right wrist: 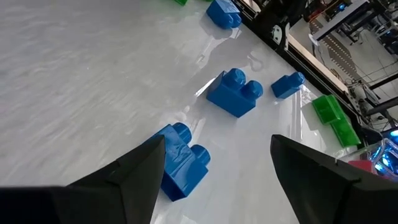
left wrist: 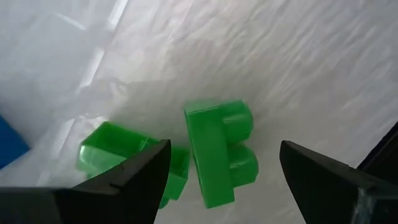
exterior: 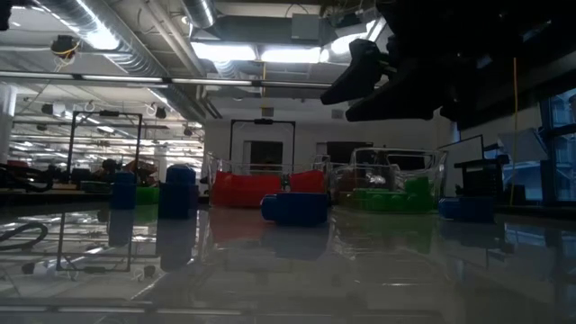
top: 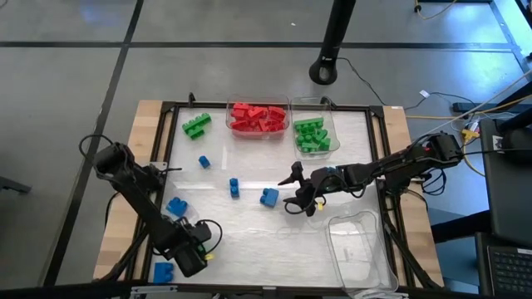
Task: Sort blocks
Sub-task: Put the green game piece into the top right transparent bin
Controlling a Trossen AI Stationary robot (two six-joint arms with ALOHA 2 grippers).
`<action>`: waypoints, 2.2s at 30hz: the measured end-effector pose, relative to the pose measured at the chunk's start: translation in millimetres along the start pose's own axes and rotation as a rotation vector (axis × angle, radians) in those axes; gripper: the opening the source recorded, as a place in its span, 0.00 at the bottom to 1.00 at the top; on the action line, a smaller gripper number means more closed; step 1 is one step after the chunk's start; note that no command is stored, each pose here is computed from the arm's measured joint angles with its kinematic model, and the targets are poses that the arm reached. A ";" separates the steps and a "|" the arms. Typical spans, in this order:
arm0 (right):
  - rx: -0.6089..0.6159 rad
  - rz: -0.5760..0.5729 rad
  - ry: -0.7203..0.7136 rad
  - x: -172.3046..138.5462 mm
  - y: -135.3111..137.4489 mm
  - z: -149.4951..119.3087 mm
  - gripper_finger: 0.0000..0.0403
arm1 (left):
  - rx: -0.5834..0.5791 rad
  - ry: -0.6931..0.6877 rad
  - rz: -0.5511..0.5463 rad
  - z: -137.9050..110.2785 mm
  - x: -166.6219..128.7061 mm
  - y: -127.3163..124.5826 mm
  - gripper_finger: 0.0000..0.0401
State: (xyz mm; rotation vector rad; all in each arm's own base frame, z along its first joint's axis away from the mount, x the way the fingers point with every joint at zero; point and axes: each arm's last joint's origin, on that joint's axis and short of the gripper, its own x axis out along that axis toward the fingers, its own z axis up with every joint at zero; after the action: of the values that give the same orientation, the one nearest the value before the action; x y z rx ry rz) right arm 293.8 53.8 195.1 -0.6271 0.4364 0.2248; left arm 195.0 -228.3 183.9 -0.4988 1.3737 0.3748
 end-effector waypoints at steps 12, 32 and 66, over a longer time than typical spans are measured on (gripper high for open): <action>0.011 0.001 -0.001 0.0 0.0 0.1 0.72 | 0.000 -0.002 -0.033 -8.9 24.2 10.8 0.72; 0.011 0.000 0.000 0.0 0.0 0.0 0.72 | 0.081 0.001 -0.028 -10.9 37.0 21.9 0.37; 0.072 -0.129 -0.139 -66.9 -28.5 29.8 0.72 | 0.339 -0.672 -0.149 130.8 -48.8 66.3 0.37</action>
State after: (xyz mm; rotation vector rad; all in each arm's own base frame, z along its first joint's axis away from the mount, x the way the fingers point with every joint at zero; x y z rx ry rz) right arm 253.7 44.7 262.1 -0.5630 0.2680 0.1287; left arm 260.6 -100.0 239.8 -0.1614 0.7187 0.1555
